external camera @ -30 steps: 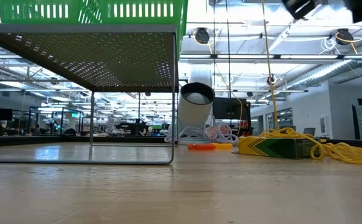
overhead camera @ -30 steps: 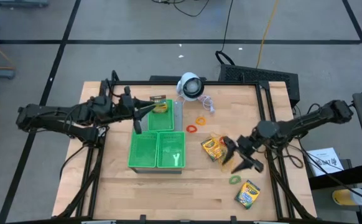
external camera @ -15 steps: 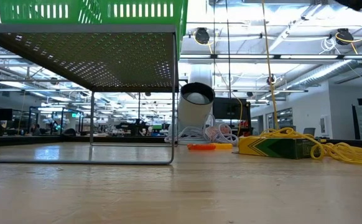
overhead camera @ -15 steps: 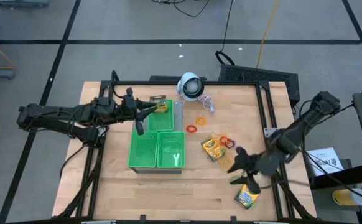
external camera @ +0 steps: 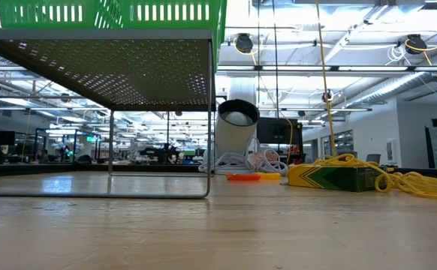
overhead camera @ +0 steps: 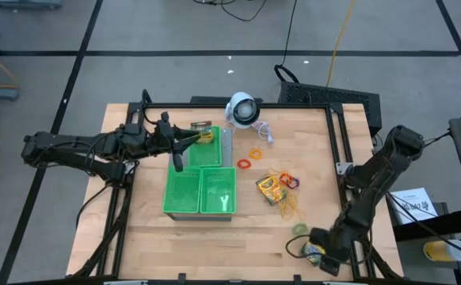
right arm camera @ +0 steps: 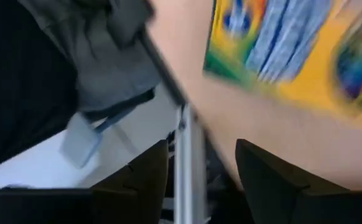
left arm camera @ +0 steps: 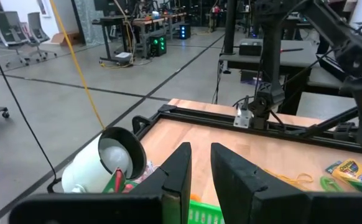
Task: Pick & Place Office Desk Supplies
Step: Put the crayon box into the top green basket on the shelf
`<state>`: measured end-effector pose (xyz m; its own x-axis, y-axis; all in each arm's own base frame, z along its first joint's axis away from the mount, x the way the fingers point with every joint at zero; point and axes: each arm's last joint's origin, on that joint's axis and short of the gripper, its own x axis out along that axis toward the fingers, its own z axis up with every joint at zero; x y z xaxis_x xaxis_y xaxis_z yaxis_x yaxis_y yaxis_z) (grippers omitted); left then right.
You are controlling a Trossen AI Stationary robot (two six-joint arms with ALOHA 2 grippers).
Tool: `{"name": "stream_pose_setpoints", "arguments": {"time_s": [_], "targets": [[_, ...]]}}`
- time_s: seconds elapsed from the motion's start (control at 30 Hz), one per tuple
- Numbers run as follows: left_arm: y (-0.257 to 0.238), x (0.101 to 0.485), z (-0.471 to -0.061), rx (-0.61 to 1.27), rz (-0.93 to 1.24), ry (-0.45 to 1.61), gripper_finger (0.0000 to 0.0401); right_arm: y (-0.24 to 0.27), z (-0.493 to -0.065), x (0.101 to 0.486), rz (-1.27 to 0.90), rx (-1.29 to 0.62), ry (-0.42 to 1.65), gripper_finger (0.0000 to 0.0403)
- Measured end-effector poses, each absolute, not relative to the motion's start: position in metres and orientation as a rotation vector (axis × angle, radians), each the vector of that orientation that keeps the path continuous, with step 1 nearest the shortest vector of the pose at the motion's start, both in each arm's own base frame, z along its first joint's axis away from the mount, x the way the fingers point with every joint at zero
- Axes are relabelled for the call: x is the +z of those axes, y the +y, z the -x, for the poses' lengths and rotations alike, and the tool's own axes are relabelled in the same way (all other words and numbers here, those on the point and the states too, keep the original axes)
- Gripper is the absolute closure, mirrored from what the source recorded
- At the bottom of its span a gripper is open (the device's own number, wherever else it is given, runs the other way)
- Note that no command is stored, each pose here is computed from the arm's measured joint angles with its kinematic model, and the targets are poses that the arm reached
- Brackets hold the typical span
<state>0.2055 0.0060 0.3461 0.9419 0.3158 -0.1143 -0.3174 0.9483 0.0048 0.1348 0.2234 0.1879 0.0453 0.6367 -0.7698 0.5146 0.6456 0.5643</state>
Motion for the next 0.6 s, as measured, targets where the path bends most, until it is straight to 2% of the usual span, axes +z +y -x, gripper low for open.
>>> {"name": "stream_pose_setpoints", "arguments": {"time_s": [0.13, 0.33, 0.6], "targets": [[0.006, 0.346, -0.206, 0.323, 0.014, 0.114, 0.0329, 0.219, -0.125, 0.165, -1.068, 0.054, 1.601, 0.0235], [0.006, 0.346, -0.206, 0.323, 0.014, 0.114, 0.0329, 0.194, -0.118, 0.133, -1.016, -0.081, 1.522, 0.0238], [0.006, 0.346, -0.206, 0.323, 0.014, 0.113, 0.0329, 0.162, -0.113, 0.123, -1.015, -0.112, 1.436, 0.0249]]}}
